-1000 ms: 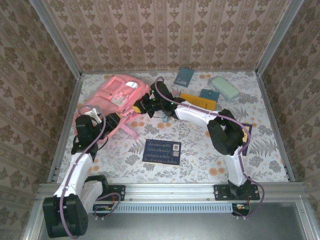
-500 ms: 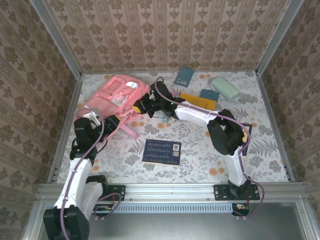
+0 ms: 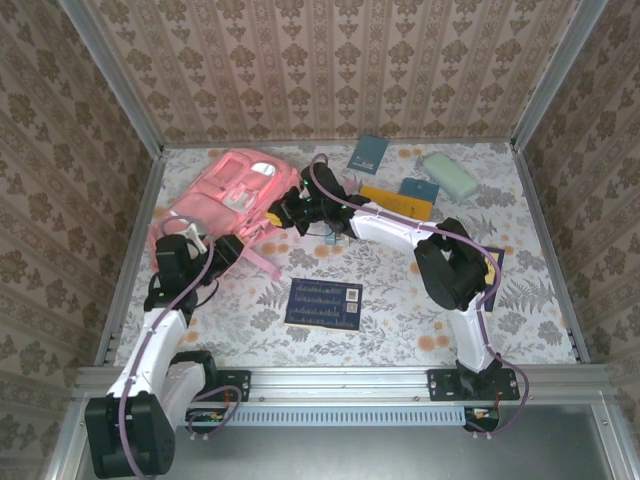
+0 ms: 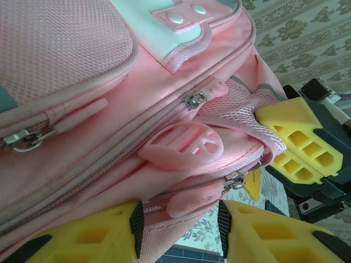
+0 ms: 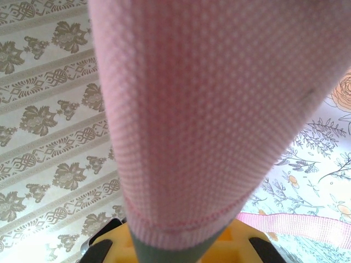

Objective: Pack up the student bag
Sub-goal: Unzip the student bag at the top-center of the table.

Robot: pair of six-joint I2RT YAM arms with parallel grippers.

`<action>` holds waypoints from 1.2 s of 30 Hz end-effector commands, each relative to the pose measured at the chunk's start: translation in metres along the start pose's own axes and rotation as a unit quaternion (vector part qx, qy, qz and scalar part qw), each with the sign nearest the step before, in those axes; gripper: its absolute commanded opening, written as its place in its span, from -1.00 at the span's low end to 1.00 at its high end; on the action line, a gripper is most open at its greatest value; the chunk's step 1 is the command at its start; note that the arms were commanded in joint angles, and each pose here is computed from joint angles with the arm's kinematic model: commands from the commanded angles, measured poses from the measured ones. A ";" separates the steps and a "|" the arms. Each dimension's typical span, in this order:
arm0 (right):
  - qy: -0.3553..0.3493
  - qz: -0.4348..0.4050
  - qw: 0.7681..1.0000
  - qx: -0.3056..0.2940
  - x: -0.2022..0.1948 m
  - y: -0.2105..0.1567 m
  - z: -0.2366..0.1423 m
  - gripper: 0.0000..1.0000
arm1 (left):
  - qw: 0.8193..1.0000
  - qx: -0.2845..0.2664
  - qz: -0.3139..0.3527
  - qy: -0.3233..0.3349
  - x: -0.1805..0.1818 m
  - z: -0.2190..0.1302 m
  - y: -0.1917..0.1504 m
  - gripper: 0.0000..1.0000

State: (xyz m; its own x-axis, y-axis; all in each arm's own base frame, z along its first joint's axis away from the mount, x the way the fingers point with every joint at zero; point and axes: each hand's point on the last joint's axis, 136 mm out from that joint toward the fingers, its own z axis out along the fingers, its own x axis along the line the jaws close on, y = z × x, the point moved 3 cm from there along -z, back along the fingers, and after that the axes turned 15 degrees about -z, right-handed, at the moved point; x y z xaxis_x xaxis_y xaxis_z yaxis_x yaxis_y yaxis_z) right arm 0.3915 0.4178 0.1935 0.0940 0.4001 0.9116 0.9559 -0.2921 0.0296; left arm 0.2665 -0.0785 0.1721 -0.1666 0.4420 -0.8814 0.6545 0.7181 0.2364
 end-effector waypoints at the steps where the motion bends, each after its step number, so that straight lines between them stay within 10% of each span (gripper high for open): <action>1: 0.063 -0.037 0.997 0.006 0.054 -0.006 -0.019 -1.00 | 0.999 0.002 0.032 -0.033 -0.017 0.002 0.003 -0.14; 36: 0.062 -0.039 0.997 0.013 0.057 -0.013 -0.016 -1.00 | 0.996 0.033 0.069 -0.039 -0.025 0.016 -0.008 -0.44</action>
State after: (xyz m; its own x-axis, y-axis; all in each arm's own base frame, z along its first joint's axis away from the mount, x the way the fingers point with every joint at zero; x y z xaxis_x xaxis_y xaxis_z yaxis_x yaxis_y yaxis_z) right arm 0.3893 0.4176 0.1906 0.1033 0.4118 0.9054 0.9572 -0.2885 0.0221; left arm 0.2745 -0.0999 0.1744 -0.0535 0.4731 -0.8794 0.7088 0.6384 0.3003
